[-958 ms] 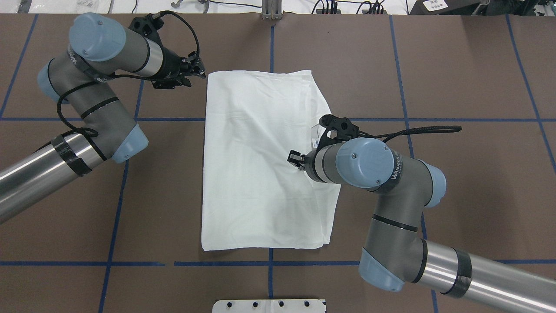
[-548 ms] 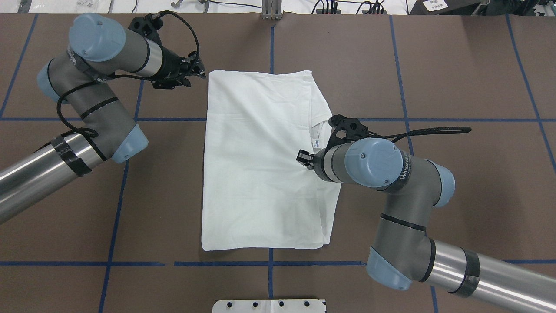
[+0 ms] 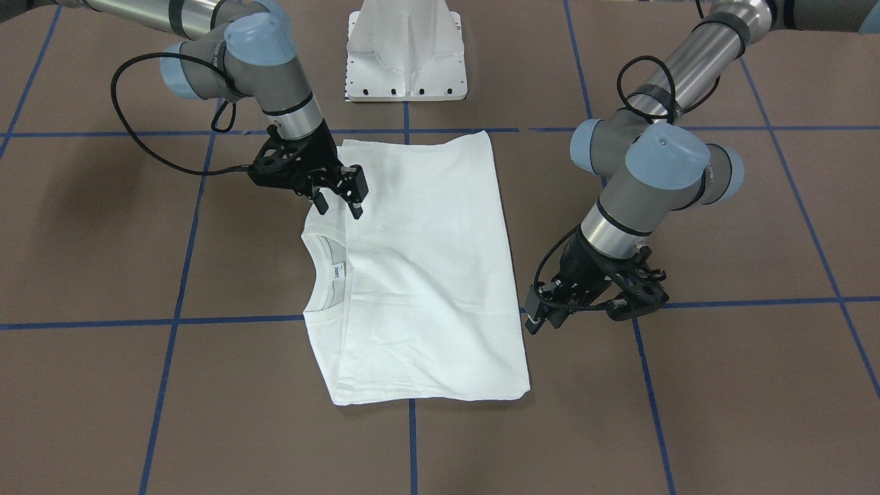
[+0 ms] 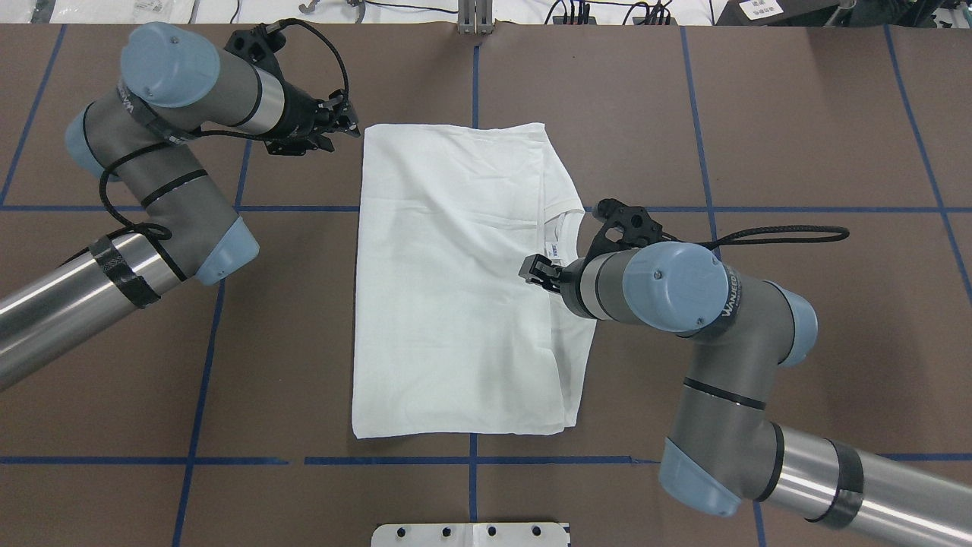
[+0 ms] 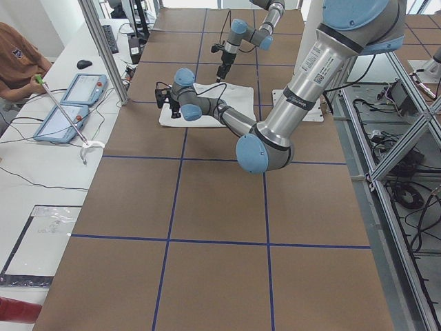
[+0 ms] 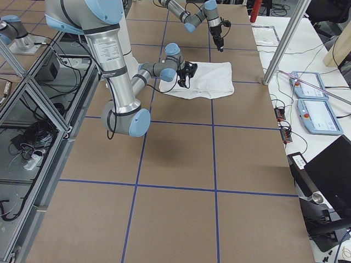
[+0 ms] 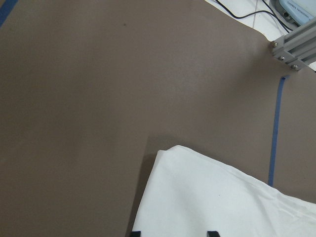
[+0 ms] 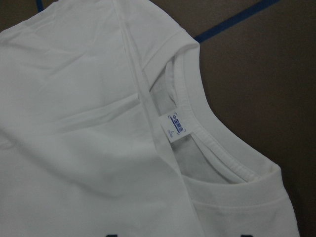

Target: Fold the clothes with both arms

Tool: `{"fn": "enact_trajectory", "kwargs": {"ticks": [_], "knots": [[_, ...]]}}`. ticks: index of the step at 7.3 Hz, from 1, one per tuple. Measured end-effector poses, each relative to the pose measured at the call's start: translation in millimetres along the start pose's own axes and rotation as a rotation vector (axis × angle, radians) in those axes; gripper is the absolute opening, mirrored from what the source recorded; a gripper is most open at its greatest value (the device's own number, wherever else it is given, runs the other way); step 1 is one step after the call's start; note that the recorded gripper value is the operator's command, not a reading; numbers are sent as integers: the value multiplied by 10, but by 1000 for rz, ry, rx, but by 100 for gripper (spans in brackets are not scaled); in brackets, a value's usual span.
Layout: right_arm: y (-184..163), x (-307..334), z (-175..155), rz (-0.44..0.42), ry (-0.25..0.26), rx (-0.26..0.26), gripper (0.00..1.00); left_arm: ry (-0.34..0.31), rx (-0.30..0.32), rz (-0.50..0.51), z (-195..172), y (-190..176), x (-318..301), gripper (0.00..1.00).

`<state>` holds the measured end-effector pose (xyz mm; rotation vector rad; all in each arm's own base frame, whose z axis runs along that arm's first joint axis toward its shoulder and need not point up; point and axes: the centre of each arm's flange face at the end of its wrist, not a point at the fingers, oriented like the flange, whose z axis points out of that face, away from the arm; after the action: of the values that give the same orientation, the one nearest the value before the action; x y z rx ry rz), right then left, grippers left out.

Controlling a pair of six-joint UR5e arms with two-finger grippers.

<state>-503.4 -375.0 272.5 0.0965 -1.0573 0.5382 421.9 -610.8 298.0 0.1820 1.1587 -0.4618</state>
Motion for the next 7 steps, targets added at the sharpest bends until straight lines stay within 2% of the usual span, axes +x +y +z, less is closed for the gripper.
{"fn": "enact_trajectory", "kwargs": {"ticks": [2,3,5,7], "knots": [[500,224,-132,156,-19,11,100,2,0,1,-11,6,-3,54],[743,402,-135,224,-10,20,100,1,-1,1,-16,8,-14,54],[1095,665,-104,325,51,41,100,7,1,2,-44,11,-3,54],[1359,769,-105,352,101,39,100,11,1,4,-94,31,-41,54]]}}
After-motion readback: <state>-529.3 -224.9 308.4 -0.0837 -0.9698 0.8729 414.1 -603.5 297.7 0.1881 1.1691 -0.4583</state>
